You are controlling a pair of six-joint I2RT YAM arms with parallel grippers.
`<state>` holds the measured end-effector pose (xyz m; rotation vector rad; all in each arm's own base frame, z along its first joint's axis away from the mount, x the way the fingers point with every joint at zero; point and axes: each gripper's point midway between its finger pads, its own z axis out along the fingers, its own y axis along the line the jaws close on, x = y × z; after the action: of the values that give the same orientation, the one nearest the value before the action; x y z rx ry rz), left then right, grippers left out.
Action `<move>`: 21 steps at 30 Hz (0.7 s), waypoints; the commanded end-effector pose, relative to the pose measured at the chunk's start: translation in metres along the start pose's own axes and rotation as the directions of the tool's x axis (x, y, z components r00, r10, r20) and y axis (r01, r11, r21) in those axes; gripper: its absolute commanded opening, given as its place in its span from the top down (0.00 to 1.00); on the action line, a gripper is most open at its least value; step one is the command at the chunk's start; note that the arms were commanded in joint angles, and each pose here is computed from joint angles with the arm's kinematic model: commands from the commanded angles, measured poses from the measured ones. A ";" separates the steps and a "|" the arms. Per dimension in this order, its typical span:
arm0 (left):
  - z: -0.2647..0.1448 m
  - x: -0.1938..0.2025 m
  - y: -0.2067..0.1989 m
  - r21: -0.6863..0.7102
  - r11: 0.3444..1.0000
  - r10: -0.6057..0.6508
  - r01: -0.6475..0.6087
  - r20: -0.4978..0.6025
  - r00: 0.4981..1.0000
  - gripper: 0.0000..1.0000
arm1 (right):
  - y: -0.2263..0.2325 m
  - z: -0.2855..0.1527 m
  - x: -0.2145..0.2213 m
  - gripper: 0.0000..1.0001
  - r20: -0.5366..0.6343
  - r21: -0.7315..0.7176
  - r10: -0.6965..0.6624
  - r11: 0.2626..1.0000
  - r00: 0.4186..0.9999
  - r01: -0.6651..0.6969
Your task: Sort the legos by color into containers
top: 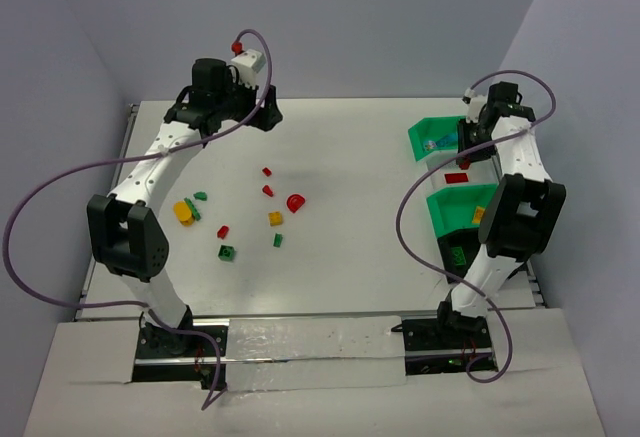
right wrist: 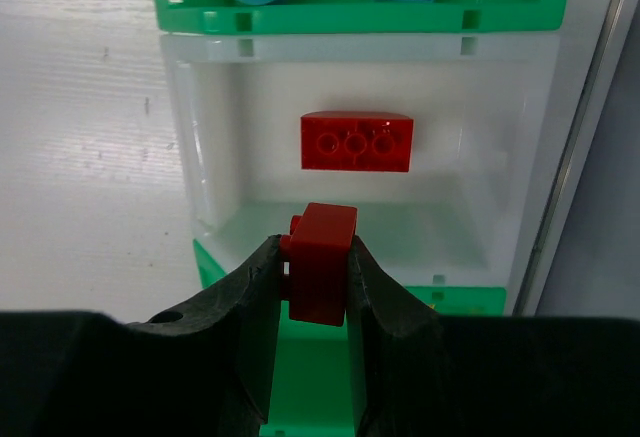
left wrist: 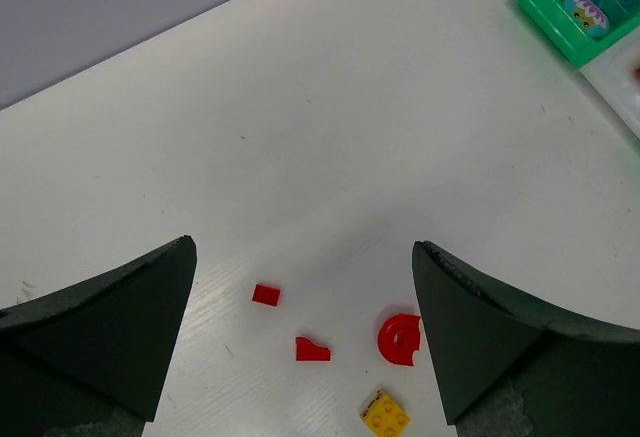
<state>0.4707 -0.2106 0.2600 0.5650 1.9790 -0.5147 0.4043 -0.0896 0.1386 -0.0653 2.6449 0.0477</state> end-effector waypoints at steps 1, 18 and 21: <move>-0.008 -0.010 0.004 -0.055 0.998 -0.029 0.030 0.024 0.999 0.01 | -0.014 0.015 -0.012 0.94 0.014 0.065 -0.015 0.998 1.000 0.014; -0.041 0.017 0.064 -0.167 0.977 -0.138 0.134 -0.009 0.990 0.01 | 0.126 -0.021 -0.038 0.21 0.186 -0.166 -0.294 0.931 0.938 0.325; -0.044 0.020 0.062 -0.112 0.984 -0.139 0.135 -0.026 0.990 0.01 | 0.211 -0.016 -0.026 0.18 0.234 -0.287 -0.434 0.824 0.870 0.489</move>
<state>0.4807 -0.1351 0.2294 0.3525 2.1137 -0.3982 0.4210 0.0063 0.1376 -0.4074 2.5776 0.1249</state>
